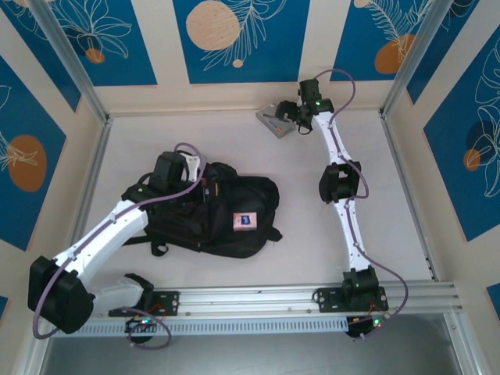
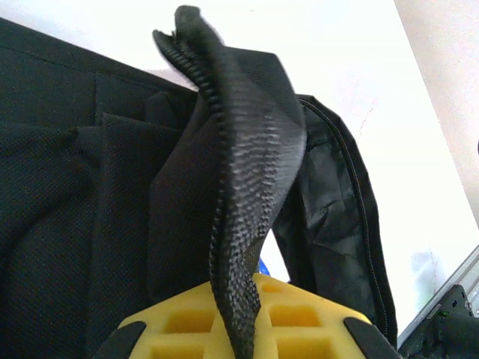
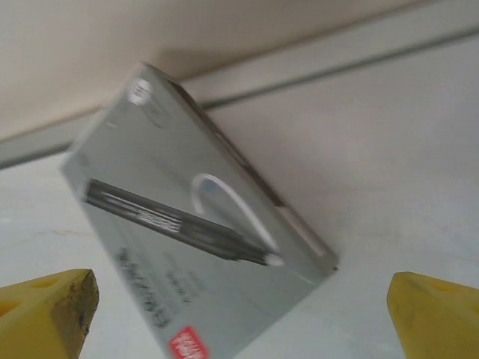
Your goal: Pack books, pencil case, and school supplies into a backpack
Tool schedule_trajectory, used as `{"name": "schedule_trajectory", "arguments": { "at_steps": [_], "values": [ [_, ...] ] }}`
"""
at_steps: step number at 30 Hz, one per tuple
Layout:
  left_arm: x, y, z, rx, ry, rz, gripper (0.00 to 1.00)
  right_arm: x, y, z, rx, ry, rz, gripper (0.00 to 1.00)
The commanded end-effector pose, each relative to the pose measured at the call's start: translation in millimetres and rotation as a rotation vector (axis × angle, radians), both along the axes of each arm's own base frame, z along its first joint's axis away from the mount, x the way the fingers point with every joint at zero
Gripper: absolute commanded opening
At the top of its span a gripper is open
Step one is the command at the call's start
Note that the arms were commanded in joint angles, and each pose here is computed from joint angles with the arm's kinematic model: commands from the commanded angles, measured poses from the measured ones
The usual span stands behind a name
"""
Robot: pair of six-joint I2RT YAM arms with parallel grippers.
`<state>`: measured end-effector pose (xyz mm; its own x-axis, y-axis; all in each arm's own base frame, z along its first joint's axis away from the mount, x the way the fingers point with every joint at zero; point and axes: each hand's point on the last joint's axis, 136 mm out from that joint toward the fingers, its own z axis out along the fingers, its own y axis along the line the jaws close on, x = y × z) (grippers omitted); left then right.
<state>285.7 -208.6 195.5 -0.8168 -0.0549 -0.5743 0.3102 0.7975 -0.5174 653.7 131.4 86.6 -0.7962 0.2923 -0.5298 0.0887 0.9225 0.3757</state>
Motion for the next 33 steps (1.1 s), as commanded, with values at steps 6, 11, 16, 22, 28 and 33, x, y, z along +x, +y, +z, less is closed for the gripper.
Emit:
{"name": "schedule_trajectory", "arguments": {
  "at_steps": [6,11,16,22,28,33],
  "values": [
    [6.6,-5.1,-12.5,-0.017,0.022,-0.022,0.00,14.9,31.2,-6.1,0.215,-0.056,0.099,1.00],
    [5.8,-6.2,-15.3,-0.022,0.033,-0.026,0.00,8.1,55.4,-16.5,0.264,-0.045,0.200,0.99],
    [4.8,-6.1,-13.6,-0.026,0.031,-0.026,0.00,-3.4,64.6,-18.5,0.182,-0.028,0.234,1.00],
    [4.2,-5.8,-11.6,-0.030,0.030,-0.024,0.00,-13.4,70.2,-33.0,-0.015,-0.012,0.235,0.99],
    [3.1,-4.7,-13.5,-0.025,0.037,-0.020,0.00,-18.9,70.0,-43.2,-0.042,0.021,0.227,0.99],
    [2.9,-4.8,-13.8,-0.023,0.042,-0.019,0.00,-22.7,69.8,-47.9,-0.068,0.042,0.215,0.99]
  ]
}}
